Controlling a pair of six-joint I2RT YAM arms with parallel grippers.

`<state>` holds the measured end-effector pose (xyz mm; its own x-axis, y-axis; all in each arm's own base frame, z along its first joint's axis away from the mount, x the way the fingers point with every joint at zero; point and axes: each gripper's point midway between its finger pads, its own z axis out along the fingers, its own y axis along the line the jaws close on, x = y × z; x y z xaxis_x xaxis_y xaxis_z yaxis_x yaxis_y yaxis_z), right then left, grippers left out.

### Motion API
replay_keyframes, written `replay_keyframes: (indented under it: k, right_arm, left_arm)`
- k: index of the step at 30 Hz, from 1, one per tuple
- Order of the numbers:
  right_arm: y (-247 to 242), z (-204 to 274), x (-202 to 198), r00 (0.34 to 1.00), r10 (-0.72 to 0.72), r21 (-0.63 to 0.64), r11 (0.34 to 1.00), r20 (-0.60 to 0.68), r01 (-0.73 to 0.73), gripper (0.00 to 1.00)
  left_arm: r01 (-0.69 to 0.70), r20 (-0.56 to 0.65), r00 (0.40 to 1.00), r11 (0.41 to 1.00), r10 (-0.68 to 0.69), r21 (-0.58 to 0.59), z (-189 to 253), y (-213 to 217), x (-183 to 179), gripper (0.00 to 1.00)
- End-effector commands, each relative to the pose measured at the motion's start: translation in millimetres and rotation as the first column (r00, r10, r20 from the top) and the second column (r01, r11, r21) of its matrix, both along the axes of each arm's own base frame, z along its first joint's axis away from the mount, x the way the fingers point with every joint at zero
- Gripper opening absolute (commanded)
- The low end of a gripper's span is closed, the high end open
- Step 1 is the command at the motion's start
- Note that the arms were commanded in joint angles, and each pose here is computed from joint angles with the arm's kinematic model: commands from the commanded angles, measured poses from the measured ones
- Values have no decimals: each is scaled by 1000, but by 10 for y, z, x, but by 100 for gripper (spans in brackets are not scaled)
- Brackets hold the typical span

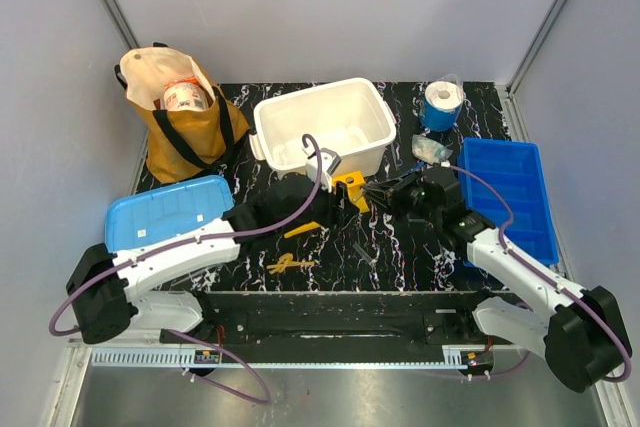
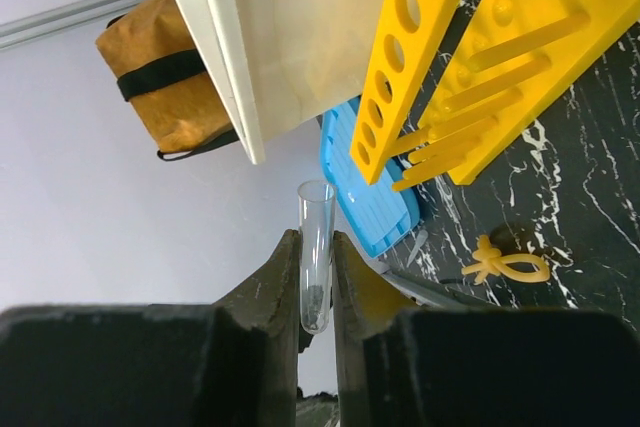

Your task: Organize the chemistry lab equipment

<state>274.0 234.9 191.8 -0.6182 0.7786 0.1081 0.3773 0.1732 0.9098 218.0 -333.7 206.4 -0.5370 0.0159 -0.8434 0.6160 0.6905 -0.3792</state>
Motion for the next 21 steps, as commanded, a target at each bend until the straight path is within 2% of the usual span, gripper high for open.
replay_keyframes:
  k: [1,21]
  right_arm:
    - [5,249,6,998,-10,70,998,58,6,17]
    - [-1,259,-39,998,-12,109,994,60,6,16]
  left_arm:
    - [-27,87,995,992,38,-123,452,-179,163,55]
    - [-54,86,994,991,65,-123,376,-271,275,45]
